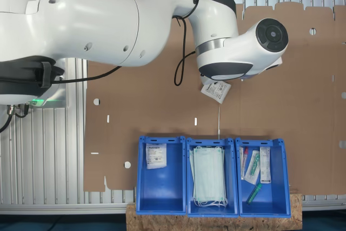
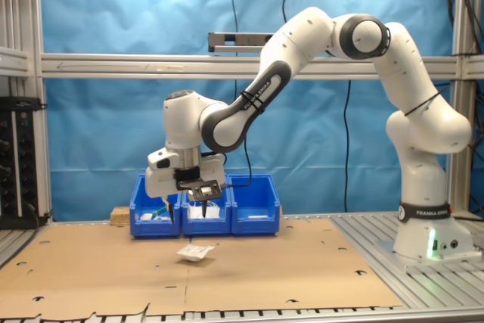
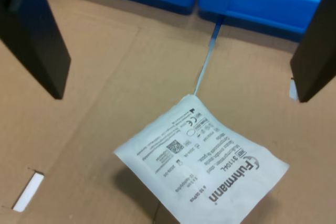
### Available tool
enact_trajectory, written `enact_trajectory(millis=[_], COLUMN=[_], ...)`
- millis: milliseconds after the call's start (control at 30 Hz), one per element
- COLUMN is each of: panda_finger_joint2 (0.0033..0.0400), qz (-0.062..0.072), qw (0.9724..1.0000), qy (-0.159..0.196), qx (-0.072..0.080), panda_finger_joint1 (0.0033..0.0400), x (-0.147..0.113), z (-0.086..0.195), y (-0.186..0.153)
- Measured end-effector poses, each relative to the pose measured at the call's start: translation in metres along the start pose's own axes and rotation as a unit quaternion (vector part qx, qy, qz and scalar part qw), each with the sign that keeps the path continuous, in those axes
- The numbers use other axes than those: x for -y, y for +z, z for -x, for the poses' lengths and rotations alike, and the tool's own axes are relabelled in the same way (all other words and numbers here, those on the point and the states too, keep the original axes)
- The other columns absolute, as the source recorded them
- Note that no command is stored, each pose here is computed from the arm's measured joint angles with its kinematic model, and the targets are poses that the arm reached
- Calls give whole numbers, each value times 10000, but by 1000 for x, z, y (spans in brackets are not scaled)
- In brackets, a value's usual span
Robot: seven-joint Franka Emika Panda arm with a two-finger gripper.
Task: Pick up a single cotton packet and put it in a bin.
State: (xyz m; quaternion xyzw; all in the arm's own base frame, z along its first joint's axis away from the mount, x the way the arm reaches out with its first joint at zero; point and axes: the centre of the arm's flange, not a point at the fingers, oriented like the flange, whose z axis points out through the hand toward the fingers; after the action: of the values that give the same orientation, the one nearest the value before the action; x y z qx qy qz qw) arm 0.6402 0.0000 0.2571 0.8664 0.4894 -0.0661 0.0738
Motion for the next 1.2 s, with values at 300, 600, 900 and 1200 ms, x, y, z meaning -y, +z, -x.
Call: enact_trajectory(millis=[300,600,900,1200], panda_finger_joint2=[400,400,400,400], qz=[7,10,-3,3], qw=[10000,10000,10000,10000], qy=[-32,-55,-67,-48], qx=[11,0,-5,11], panda_finger_joint1=[400,400,400,400], x=[3,9,16,18], z=[-3,-2,1,6], y=[20,36,47,58])
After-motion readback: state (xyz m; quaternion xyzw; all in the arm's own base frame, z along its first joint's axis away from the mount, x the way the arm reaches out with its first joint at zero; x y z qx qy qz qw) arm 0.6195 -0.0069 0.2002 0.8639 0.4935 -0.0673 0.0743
